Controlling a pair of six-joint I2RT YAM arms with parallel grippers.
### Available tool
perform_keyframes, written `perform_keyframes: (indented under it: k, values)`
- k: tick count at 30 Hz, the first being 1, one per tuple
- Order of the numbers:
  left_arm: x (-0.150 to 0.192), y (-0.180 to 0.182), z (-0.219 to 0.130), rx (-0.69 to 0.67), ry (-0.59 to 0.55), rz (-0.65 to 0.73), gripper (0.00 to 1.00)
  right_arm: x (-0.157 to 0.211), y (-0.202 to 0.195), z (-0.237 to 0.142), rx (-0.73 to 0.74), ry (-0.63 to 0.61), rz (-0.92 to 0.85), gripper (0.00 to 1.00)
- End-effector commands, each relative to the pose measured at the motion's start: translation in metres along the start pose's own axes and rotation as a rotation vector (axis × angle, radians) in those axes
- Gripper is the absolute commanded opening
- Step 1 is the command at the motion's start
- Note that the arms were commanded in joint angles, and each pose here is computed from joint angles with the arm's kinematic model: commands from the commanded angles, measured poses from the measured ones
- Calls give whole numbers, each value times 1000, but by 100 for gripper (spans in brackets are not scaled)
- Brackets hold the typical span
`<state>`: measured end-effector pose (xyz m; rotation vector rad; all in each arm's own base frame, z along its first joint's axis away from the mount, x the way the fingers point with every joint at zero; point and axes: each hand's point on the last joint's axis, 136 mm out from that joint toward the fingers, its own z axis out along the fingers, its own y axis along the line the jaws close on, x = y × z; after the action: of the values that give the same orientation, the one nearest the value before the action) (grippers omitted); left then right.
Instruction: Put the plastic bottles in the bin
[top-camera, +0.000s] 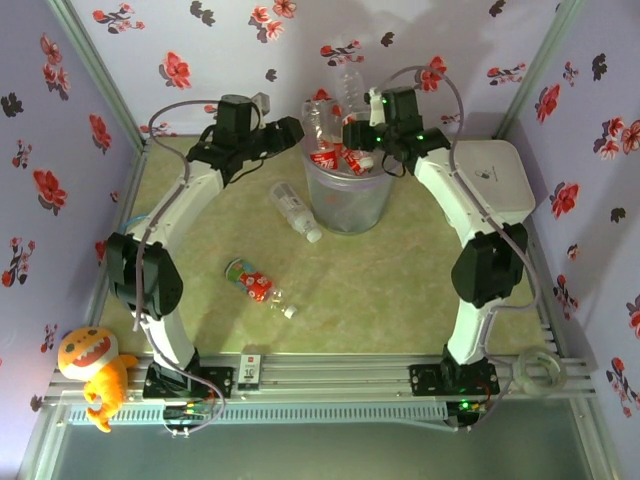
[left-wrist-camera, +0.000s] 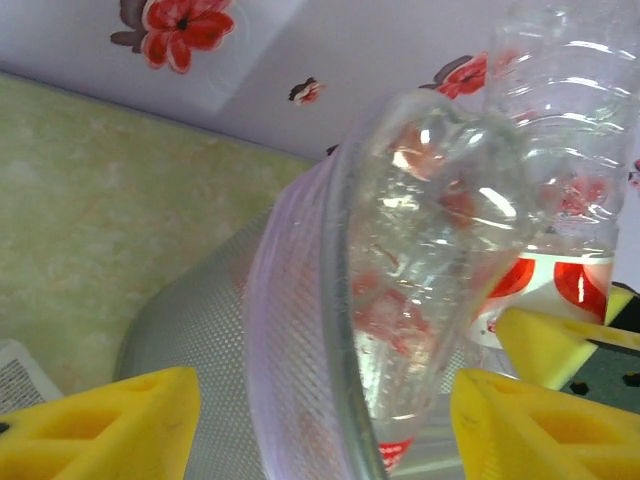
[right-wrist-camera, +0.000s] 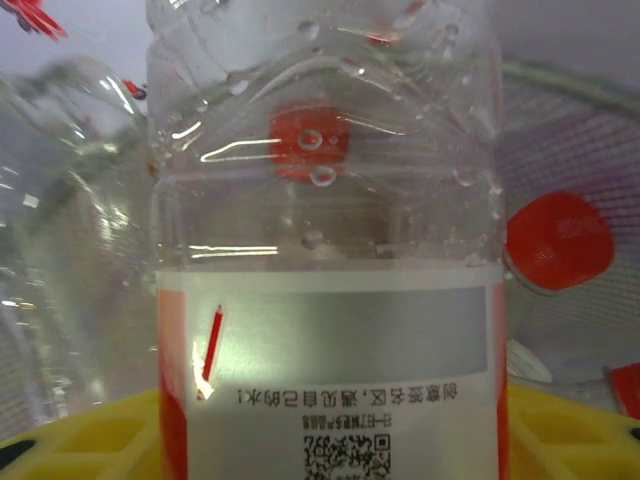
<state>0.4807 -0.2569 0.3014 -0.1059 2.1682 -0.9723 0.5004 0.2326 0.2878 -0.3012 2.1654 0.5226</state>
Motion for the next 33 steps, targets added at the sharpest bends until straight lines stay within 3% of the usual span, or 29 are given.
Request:
perform_keyframes:
  k: [1,4,6,11,15,21,33]
  values:
    - [4,10,7,-53,22,33,66,-16,13,1,-45,-69,-51,61]
    - [4,10,12,-54,26,32,65,-2,20,6,-65,-21,-65,65]
    - [4,10,14,-52,27,33,64,4,29,0,-97,-5,-94,75]
    - [3,10,16,-54,31,36,61,-12,27,-33,-53,-35,-138,85]
    - [3,11,18,-56,33,39,60,-33,11,-43,26,-55,-123,82]
    - [5,13,21,-61,40,36,59,-40,9,-10,2,-8,-50,71]
    - [5,12,23,-61,44,43,58,24,18,20,-62,152,25,62]
